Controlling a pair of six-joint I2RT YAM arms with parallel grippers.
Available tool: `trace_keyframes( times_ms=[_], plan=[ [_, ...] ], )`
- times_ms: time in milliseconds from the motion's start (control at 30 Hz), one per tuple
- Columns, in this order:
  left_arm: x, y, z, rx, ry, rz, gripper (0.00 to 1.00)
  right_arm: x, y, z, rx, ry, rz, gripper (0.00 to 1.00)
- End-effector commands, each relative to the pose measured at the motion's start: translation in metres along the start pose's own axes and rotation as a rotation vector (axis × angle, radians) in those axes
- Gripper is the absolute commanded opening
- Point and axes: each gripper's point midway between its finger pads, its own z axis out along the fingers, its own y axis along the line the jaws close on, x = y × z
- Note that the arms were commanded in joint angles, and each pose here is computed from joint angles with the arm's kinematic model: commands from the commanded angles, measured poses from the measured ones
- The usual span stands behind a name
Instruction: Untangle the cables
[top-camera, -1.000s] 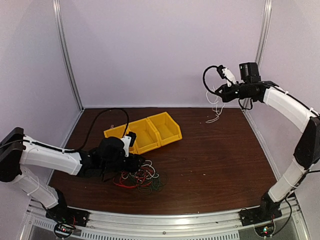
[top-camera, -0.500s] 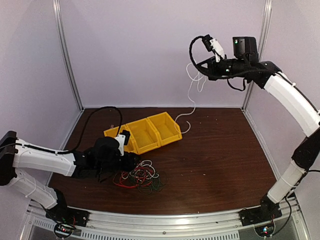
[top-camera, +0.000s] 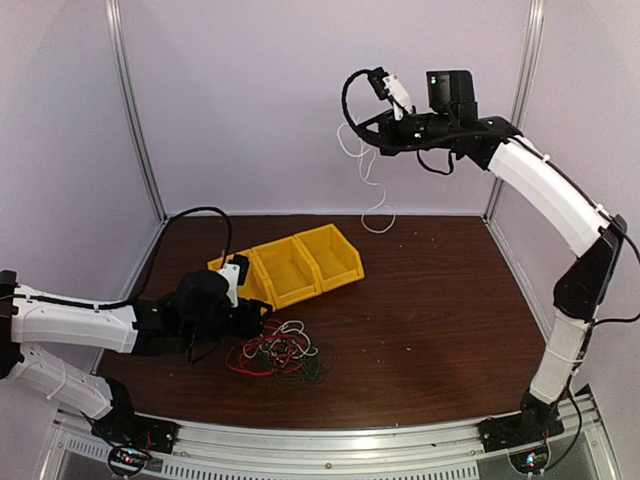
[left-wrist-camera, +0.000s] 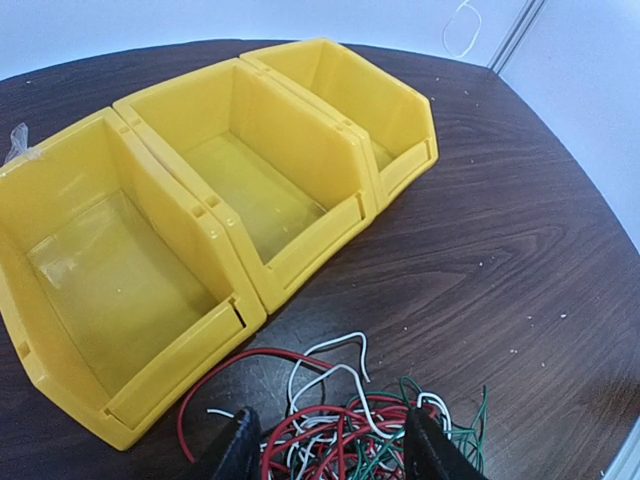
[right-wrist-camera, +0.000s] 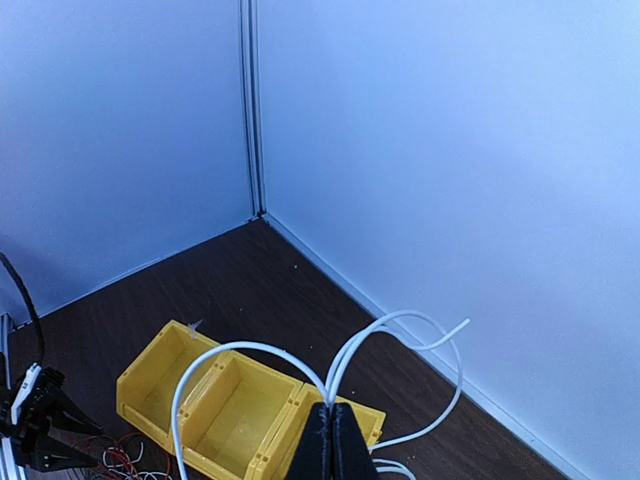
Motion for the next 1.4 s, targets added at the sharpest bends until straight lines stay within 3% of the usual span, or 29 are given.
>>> trace_keyframes(
  times_ms=[0,333,800,1367],
  plan=[
    [0.003,0.006,-0.005,-0.015,-0.009,-0.017,0.50,0.021,-0.004,0.032,-0.010,0.025,0.034,0.00],
    [0.015,0.019,-0.009,-0.036,-0.017,-0.039,0.51,0.054,0.002,0.065,-0.044,0.088,0.070,0.00],
    [0.012,0.021,-0.006,-0.063,-0.026,-0.013,0.52,-0.021,0.038,0.023,-0.067,-0.058,0.009,0.00],
    [0.014,0.023,-0.012,-0.048,-0.032,-0.048,0.52,0.064,0.031,0.082,-0.039,0.089,0.008,0.00]
  ],
)
